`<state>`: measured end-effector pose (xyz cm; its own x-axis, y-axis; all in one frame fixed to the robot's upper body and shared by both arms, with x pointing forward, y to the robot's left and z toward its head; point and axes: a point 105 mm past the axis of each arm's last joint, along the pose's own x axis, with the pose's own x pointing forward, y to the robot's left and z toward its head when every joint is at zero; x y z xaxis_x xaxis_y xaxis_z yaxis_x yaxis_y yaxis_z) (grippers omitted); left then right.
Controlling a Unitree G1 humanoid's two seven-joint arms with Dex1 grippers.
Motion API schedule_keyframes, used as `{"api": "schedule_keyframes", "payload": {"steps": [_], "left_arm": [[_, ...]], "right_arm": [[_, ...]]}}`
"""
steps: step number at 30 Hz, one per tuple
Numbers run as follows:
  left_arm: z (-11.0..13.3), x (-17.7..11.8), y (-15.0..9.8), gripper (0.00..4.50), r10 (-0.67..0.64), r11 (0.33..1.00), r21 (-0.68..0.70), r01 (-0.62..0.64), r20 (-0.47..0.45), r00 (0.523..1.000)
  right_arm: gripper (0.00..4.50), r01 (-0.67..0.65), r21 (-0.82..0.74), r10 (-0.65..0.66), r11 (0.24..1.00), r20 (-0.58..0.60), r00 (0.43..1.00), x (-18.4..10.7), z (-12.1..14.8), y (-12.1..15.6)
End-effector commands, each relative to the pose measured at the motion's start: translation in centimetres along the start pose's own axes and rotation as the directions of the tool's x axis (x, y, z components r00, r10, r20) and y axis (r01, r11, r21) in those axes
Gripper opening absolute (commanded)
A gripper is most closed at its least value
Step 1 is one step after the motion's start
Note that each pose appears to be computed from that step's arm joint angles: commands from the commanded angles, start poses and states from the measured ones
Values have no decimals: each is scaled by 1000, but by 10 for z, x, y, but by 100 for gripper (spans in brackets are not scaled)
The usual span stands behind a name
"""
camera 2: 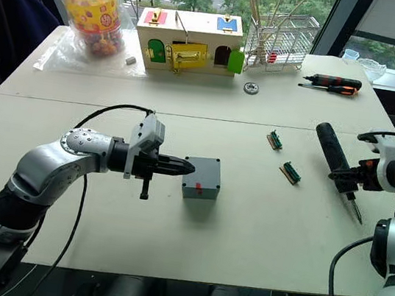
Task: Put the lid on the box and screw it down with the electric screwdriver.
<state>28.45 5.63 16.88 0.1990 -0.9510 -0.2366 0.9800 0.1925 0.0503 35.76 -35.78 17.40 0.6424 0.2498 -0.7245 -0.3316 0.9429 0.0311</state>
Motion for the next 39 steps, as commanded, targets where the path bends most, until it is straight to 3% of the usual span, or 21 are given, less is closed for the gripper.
{"api": "schedule_keyframes", "payload": {"steps": [1,5,8,11,13,17,20,21,27,39], "left_arm": [[19,-10,9,0,11,999,39,-13,53,999],[28,-10,23,0,61,998,24,-64,113,992],[32,-4,27,0,58,998,20,-61,132,990],[30,4,27,0,29,999,29,-33,112,993],[26,8,27,0,13,999,49,-17,82,997],[16,17,32,0,25,994,102,-27,20,999],[13,25,32,0,18,995,97,-19,16,1000],[9,28,31,0,16,994,106,-15,-4,1000],[-5,33,26,0,6,994,111,0,-58,998],[-16,34,22,0,6,996,93,2,-85,996]], "right_arm": [[178,15,-17,-8,1000,338,941,-49,82,11],[178,-88,-32,88,996,653,752,-79,144,42],[178,-122,-109,159,987,812,562,-97,163,66],[178,-155,-174,222,973,894,389,-106,162,98],[178,-189,-185,241,964,910,336,-104,156,116],[178,-265,-298,372,917,878,301,-88,132,175],[178,-367,-307,402,878,889,218,-79,118,215],[178,-386,-300,399,872,893,208,-76,113,223],[178,-372,-271,383,888,883,270,-52,90,240],[178,-333,-221,340,917,870,358,-16,67,238]]}}
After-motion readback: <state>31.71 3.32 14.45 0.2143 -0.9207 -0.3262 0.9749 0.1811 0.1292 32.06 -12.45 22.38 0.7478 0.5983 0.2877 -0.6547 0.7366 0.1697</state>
